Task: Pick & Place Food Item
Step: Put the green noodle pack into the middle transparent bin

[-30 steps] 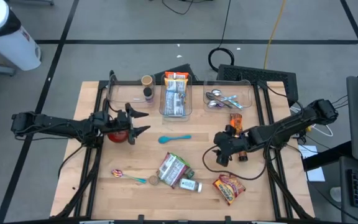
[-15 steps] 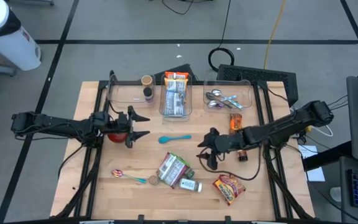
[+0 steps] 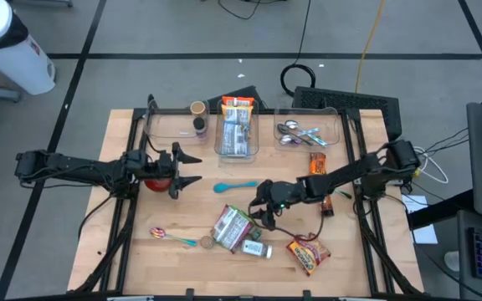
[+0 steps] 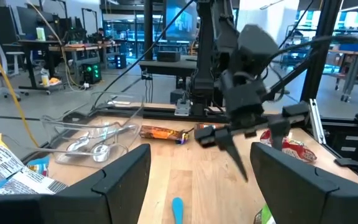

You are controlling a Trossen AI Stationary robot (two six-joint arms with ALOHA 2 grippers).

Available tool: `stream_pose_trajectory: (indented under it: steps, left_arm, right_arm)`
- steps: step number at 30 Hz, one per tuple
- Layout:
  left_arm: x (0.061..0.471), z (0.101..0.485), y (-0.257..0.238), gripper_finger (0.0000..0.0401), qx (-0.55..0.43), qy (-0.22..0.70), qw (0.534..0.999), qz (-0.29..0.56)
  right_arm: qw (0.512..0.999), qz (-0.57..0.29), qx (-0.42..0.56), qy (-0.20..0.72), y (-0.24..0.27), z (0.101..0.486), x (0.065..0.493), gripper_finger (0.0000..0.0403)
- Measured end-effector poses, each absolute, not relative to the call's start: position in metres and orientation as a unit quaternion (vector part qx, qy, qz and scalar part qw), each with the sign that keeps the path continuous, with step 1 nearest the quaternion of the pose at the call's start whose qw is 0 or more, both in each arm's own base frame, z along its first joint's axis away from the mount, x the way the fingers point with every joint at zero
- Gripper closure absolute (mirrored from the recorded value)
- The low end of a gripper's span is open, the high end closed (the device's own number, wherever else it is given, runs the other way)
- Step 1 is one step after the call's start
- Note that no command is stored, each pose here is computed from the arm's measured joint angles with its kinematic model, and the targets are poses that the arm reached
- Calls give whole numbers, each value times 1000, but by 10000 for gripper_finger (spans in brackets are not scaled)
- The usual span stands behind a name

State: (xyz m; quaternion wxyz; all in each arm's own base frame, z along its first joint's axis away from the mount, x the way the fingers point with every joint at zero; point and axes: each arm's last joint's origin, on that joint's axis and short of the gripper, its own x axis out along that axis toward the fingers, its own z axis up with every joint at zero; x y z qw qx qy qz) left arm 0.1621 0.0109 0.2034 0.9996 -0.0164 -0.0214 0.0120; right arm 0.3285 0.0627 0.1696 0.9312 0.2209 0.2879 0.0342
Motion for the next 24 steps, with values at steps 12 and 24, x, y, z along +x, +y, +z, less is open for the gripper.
stream_pose_trajectory:
  steps: [12,24]
  left_arm:
    - [162,203,11,116,-15,-17,1000,12]
    - [162,203,11,116,-15,-17,1000,12]
  right_arm:
    - [920,94,283,255,56,144,350,192]
    - [924,93,272,253,56,140,351,244]
